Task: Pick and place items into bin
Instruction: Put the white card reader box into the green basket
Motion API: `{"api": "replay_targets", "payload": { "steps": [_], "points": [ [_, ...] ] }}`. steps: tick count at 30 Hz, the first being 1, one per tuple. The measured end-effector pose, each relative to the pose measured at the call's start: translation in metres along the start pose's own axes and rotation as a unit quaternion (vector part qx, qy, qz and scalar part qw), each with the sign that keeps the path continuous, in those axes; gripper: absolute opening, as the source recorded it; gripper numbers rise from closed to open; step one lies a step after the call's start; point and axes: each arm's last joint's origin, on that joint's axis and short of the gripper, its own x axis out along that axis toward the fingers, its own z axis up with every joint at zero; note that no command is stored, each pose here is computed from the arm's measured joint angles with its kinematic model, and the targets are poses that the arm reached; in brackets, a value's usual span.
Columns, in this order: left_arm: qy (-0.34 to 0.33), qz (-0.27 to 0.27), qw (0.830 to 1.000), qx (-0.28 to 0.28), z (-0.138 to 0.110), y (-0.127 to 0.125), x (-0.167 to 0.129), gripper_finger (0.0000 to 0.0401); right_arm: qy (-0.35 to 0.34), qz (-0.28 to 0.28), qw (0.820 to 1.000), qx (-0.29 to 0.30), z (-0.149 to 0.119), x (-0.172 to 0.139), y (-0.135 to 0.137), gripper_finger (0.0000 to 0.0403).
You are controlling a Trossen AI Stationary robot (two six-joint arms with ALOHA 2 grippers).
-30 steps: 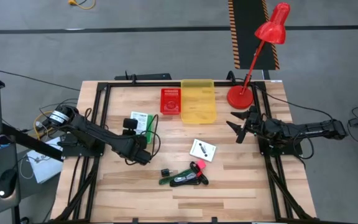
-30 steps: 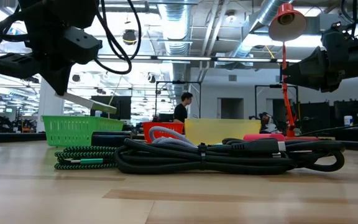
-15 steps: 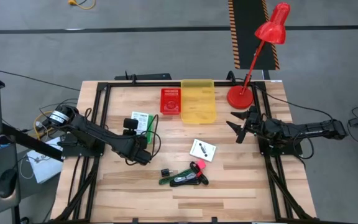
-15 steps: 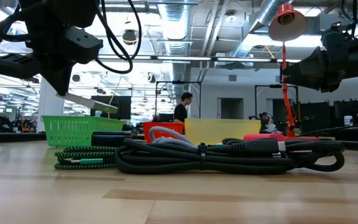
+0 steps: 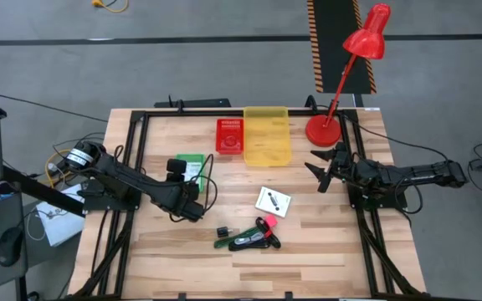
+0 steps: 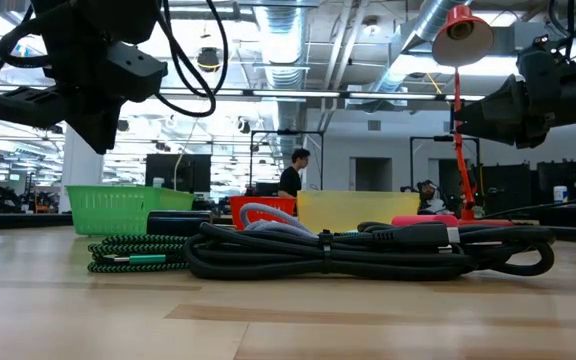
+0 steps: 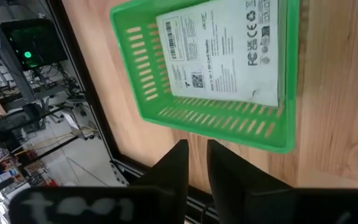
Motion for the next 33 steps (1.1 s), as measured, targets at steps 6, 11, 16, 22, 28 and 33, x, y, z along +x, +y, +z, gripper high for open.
{"api": "replay_targets", "payload": {
  "steps": [6,11,16,22,28,33],
  "points": [
    [-0.010,0.006,1.000,-0.005,0.002,0.000,0.000,0.0052,0.000,0.000,1.000,0.000,0.000,0.000,0.000,0.0255],
    [-0.020,0.008,1.000,-0.012,0.004,0.000,0.000,0.0052,0.000,0.000,1.000,0.000,0.000,0.000,0.000,0.0255],
    [-0.033,0.001,0.999,-0.022,0.007,-0.002,0.000,0.0052,0.000,0.000,1.000,0.000,0.000,0.000,0.000,0.0255],
    [-0.081,-0.013,0.996,-0.042,0.015,-0.007,-0.004,0.0052,0.000,0.000,1.000,0.000,0.000,0.000,0.000,0.0255],
    [-0.168,-0.054,0.982,-0.064,0.026,-0.009,-0.017,0.0052,0.000,0.000,1.000,0.000,0.000,0.000,0.000,0.0255],
    [-0.265,-0.118,0.952,-0.096,0.034,-0.003,-0.034,0.0052,0.000,0.000,1.000,0.000,0.000,0.000,0.000,0.0255]
  ]
}}
